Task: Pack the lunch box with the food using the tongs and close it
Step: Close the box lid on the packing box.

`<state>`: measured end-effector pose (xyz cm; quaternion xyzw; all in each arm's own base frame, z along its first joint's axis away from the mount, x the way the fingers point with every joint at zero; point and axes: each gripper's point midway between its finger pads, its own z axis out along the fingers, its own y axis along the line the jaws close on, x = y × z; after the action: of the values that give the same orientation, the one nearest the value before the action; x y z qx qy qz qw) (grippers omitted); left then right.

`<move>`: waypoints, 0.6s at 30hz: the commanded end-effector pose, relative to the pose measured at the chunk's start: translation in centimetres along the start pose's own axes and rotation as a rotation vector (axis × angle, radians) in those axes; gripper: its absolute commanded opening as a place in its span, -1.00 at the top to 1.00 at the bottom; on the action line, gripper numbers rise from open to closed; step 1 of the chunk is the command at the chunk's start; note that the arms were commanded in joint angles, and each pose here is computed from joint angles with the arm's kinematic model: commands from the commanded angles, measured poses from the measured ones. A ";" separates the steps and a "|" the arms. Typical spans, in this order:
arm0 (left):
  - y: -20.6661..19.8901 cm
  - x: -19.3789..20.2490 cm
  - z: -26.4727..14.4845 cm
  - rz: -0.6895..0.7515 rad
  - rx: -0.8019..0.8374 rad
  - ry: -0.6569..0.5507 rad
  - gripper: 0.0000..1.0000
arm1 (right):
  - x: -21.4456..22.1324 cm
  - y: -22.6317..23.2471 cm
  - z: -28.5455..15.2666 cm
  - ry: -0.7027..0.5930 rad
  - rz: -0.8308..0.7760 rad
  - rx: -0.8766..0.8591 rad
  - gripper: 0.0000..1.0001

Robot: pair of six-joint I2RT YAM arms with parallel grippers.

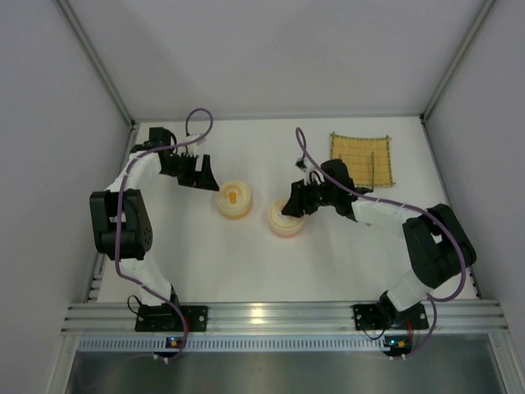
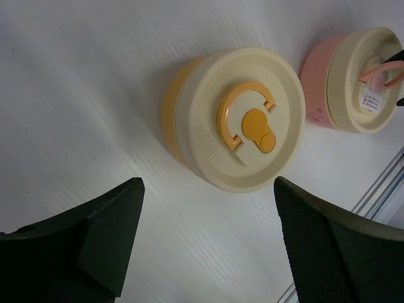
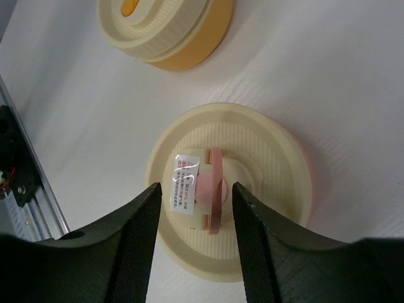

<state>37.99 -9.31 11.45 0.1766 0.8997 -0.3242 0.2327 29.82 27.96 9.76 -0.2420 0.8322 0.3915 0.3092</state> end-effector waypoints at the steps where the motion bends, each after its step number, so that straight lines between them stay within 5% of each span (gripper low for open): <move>1: -1.0 -0.5 -0.9 0.037 0.018 -0.031 -0.76 | -2.5 1.0 -1.3 -0.031 -0.080 0.008 0.03; 11: -1.4 -0.5 -1.4 0.047 0.011 -0.043 -0.77 | -7.2 -0.5 -4.1 -0.085 -0.140 0.060 0.17; 15: -1.7 -0.5 -1.4 0.041 0.021 -0.045 -0.76 | -7.3 1.1 -4.4 -0.048 -0.132 -0.043 0.71; 18: -1.9 -0.8 -1.4 0.034 0.030 -0.055 -0.76 | -6.3 2.9 -4.1 -0.013 -0.094 -0.159 0.90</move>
<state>37.43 -9.41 11.79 0.1765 0.8985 -0.3262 0.2350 33.29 26.01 15.83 -0.2755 0.8099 0.3858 0.3454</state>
